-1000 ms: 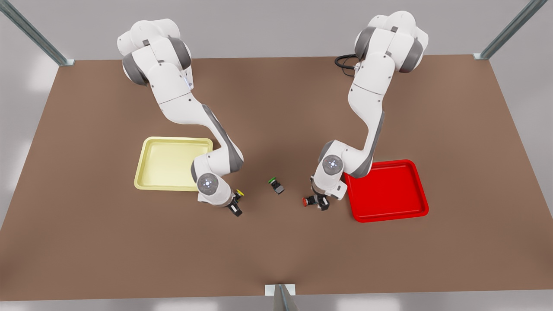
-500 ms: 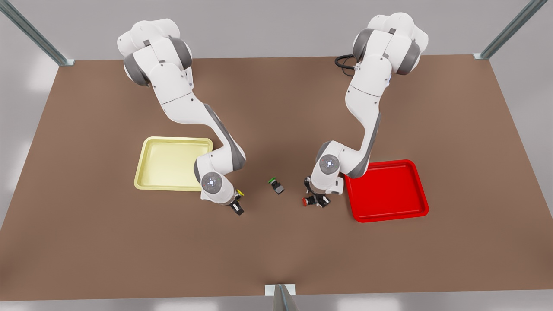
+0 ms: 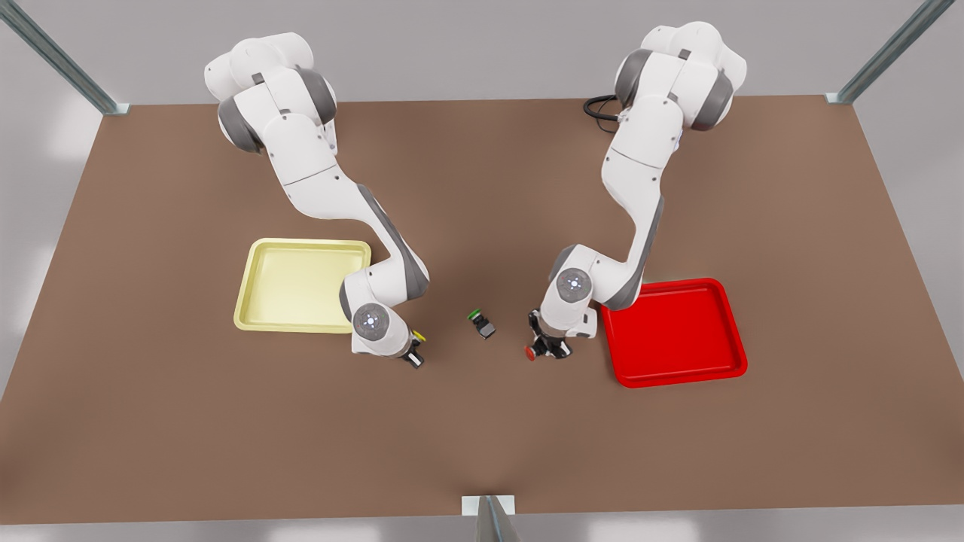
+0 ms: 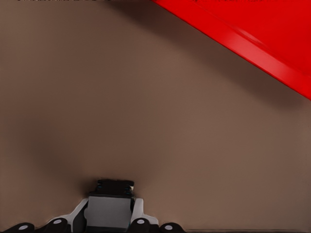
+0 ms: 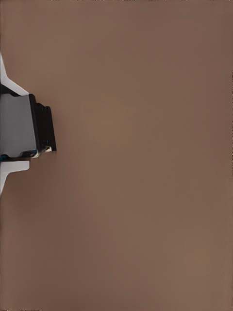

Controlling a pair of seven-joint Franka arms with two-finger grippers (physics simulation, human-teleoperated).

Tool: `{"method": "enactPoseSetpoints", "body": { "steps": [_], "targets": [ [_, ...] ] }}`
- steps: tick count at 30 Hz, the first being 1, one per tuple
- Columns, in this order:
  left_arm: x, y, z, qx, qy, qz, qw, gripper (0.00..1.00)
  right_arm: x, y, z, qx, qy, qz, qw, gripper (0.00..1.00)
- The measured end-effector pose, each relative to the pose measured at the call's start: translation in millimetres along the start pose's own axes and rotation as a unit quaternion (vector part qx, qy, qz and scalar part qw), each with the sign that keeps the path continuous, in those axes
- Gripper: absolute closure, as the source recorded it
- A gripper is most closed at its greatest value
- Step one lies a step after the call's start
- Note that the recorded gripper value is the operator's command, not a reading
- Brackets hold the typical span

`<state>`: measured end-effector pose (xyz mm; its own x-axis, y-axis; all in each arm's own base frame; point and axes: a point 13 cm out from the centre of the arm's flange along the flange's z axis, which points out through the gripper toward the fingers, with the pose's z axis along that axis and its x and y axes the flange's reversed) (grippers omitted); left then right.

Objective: Place the switches on the corresponding trays according to their colors

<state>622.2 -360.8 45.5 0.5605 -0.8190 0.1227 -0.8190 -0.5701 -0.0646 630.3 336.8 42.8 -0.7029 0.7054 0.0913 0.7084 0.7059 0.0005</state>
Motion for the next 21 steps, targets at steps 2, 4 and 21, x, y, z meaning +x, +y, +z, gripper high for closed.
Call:
{"method": "enactPoseSetpoints", "body": {
  "steps": [2,4,21],
  "targets": [
    [-0.7,-6.5,-3.6,0.001,0.003,-0.003,1.0,0.55,-1.8,-0.8,-0.7,0.0,0.001,-0.004,1.0,0.51],
    [-0.3,-8.6,-6.3,0.001,0.005,-0.003,1.0,0.55,-4.0,-1.8,-2.0,0.001,0.002,-0.007,1.0,0.51],
    [-244.6,-135.2,-90.3,-0.103,-0.148,0.019,0.983,0.0,-153.1,-233.7,-132.7,0.104,0.058,0.022,0.993,0.5]
  ]
}}
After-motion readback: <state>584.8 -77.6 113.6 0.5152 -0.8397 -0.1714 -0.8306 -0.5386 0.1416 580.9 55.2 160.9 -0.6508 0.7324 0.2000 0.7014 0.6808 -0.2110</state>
